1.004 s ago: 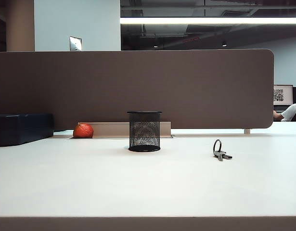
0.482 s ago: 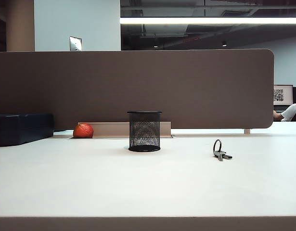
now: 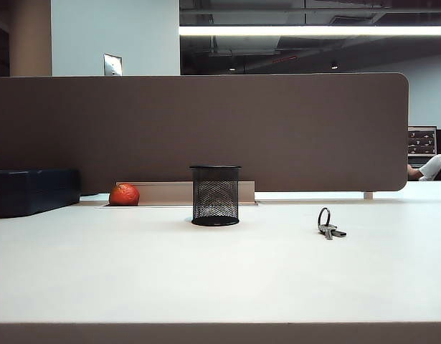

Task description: Pick up a bunch of keys from the table, then put them into the black basket.

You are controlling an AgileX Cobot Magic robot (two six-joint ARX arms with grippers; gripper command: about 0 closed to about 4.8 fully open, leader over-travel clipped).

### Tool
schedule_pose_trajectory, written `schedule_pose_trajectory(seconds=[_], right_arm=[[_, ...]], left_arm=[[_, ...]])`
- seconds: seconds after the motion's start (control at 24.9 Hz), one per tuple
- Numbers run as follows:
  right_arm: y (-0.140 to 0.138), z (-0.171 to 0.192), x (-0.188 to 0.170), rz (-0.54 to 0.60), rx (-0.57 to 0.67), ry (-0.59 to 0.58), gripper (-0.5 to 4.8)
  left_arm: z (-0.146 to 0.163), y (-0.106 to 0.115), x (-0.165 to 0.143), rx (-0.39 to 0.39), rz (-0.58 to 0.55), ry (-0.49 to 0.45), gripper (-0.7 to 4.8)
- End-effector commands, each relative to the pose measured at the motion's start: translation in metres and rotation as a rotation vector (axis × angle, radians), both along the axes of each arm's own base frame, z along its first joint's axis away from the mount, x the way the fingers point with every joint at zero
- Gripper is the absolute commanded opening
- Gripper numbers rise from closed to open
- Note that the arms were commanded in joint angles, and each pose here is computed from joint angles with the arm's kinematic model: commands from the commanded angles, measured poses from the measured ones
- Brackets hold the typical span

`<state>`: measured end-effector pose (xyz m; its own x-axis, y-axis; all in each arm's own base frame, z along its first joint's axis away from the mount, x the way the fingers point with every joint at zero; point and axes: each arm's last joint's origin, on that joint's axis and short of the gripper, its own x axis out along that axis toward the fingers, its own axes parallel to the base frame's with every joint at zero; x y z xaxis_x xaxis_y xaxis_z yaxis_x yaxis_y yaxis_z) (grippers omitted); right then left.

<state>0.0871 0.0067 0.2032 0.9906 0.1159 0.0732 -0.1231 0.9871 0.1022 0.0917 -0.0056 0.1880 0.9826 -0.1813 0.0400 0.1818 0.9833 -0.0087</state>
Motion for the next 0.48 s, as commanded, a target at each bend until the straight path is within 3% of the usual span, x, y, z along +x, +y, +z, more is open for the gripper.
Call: schedule_pose_trajectory(seconds=[0.04, 0.48], right_arm=[[-0.001, 0.016, -0.008, -0.015, 0.01, 0.039, -0.05], [-0.003, 0.091, -0.015, -0.061, 0.046, 0.181, -0.05]], left_arm=[[0.002, 0.0, 0.0, 0.001, -0.003, -0.012, -0.05], [0.002, 0.0, 0.0, 0.001, -0.003, -0.011, -0.05]])
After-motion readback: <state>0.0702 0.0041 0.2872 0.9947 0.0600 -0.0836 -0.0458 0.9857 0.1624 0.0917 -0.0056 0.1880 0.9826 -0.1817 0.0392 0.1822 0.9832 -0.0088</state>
